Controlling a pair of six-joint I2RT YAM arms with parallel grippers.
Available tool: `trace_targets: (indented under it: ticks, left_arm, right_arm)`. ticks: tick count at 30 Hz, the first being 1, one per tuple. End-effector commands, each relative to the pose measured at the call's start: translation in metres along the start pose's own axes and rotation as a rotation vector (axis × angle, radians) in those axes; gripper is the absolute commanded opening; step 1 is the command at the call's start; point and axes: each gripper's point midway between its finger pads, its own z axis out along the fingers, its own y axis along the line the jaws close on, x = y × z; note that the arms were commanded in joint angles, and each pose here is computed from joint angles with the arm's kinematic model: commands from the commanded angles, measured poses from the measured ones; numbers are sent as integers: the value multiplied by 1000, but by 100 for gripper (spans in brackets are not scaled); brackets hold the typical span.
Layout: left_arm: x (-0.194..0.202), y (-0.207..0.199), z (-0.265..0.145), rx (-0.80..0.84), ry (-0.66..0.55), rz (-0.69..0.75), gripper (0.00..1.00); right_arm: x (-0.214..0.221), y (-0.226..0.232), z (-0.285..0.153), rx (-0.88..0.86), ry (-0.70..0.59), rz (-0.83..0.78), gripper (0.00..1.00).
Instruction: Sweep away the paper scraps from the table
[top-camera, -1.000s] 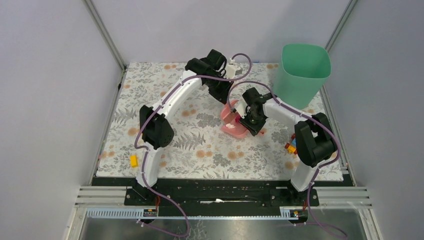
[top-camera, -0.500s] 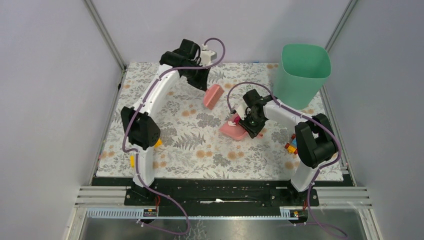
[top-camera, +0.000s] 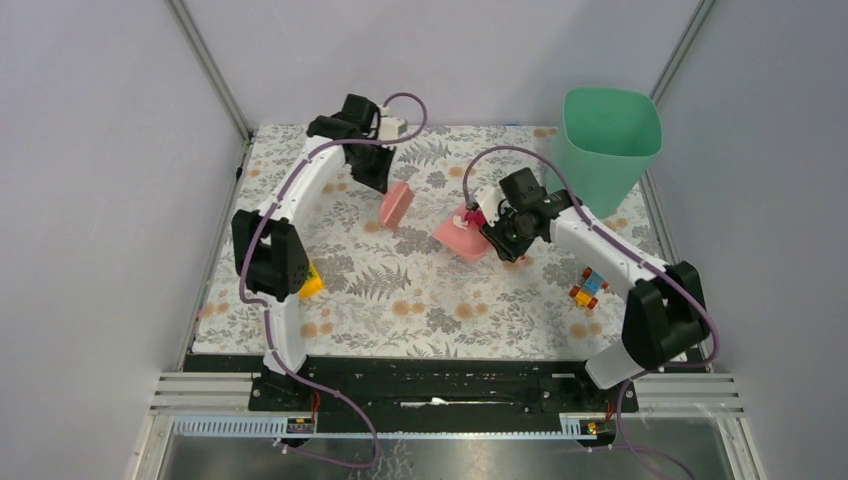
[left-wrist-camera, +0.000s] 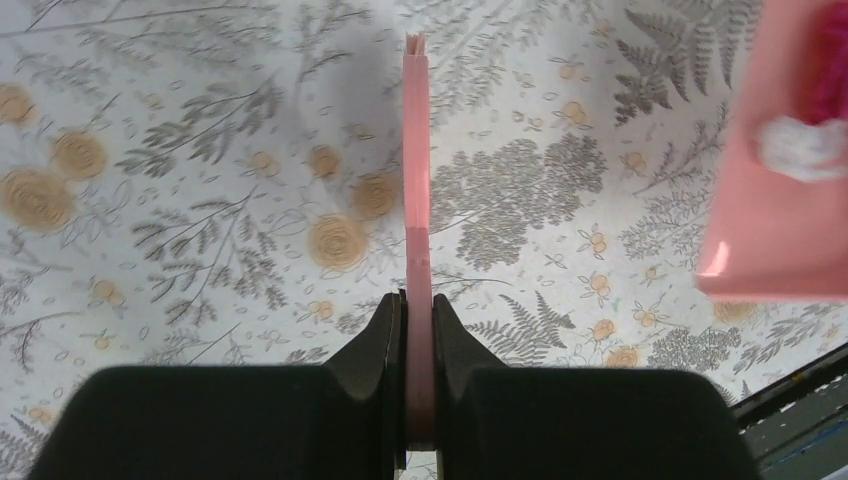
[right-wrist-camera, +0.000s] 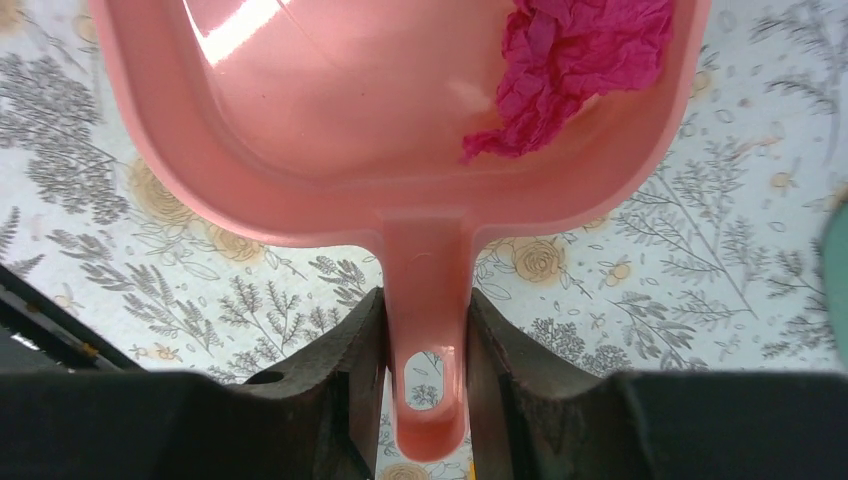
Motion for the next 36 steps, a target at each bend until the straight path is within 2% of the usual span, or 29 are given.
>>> trace_targets:
  ticks: [1,8,18,23,30,36]
  left_arm:
    - [-21,29,-43,22,-168,-125,0]
    - [-39,17,-63,96,-273,-153,0]
    - [-35,-1,-81,154,-306,-150,0]
    - [-21,-20,-84,232,-292,-138,0]
    - [-8,-27,-90,212,-287,-109,0]
    - [-6,-38,-94,229,-292,-78,0]
  right_arm:
    - [-21,9,-42,-1,-110,-25,0]
    - [-52,1,-116,79,-219,-72,0]
    - [-51,-34,-175,267,-200,-40,0]
    - [-53,-94,-215,434,-222,75,0]
    - [-32,-167,-254,538,-193,216,0]
    - [7,-227,-274,696,-57,284,0]
